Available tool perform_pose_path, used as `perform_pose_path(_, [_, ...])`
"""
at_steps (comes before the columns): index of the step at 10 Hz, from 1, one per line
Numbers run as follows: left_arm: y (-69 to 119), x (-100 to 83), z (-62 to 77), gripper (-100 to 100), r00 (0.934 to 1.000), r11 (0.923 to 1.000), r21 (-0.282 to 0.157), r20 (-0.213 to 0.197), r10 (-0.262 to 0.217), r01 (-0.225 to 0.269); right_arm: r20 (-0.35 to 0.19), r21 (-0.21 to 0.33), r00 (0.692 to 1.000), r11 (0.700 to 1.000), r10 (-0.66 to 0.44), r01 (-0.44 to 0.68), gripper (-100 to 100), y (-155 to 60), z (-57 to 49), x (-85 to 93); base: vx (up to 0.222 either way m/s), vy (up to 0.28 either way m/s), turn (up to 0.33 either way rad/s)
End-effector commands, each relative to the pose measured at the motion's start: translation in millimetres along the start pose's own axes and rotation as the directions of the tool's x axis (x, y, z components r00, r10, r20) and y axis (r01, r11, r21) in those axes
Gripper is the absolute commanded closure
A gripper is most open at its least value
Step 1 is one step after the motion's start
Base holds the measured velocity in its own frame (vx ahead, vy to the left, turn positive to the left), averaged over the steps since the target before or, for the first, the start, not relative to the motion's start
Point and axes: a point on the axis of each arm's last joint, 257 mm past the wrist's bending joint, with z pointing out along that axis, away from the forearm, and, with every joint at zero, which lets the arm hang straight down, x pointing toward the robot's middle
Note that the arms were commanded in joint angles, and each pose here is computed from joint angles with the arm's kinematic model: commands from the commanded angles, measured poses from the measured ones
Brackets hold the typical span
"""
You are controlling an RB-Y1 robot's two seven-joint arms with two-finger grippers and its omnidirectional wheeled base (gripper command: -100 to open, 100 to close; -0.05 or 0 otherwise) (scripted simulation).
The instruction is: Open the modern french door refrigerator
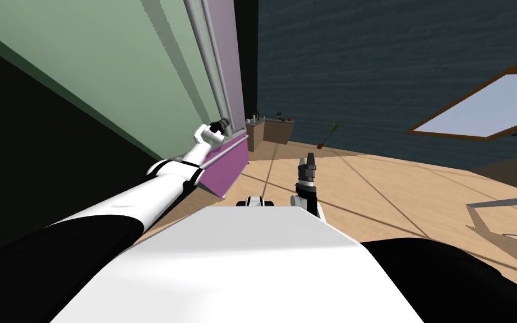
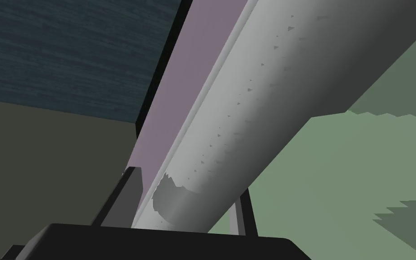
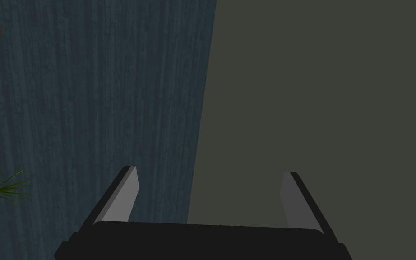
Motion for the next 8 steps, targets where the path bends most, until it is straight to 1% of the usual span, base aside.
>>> perform_pose_path(1, [-30.4,14.6,-4.5,100,0.9998,0.9999,0.011,-0.018,-0.011,0.011,0.0,0.0,1.0,1.0,0.0,0.0,0,0,-0.1,0.0,-0.099,0.088,-0.074])
perform_pose_path(2, [-30.4,14.6,-4.5,100,0.9998,0.9999,0.011,-0.018,-0.011,0.011,0.0,0.0,1.0,1.0,0.0,0.0,0,0,0.0,0.0,-0.121,0.103,-0.09])
perform_pose_path(3, [-51.9,20.2,-5.4,100,0.9997,0.9996,0.025,-0.023,-0.013,0.014,0.0,0.0,1.0,1.0,0.0,0.0,0,0,0.0,0.0,-0.148,0.146,-0.135])
perform_pose_path(4, [-43.3,9.8,-5.3,100,0.9999,0.9997,0.023,-0.009,-0.009,0.009,0.0,0.0,1.0,1.0,0.0,0.0,0,0,0.0,0.0,-0.079,0.077,-0.078])
perform_pose_path(5, [-74.4,24.8,-8.5,100,0.9993,0.9972,0.073,-0.035,-0.014,0.017,0.0,0.0,1.0,1.0,0.0,0.0,0,0,0.0,0.0,-0.101,0.154,-0.114])
perform_pose_path(6, [-74.4,24.8,-8.5,100,0.9993,0.9972,0.073,-0.035,-0.014,0.017,0.0,0.0,1.0,1.0,0.0,0.0,0,0,0.0,0.0,-0.158,0.183,-0.134])
perform_pose_path(8, [-101.6,37.2,-12.7,100,0.9981,0.9925,0.119,-0.058,-0.02,0.027,0.0,0.0,1.0,1.0,0.0,0.0,0,0,0.0,0.0,-0.154,0.155,-0.122])
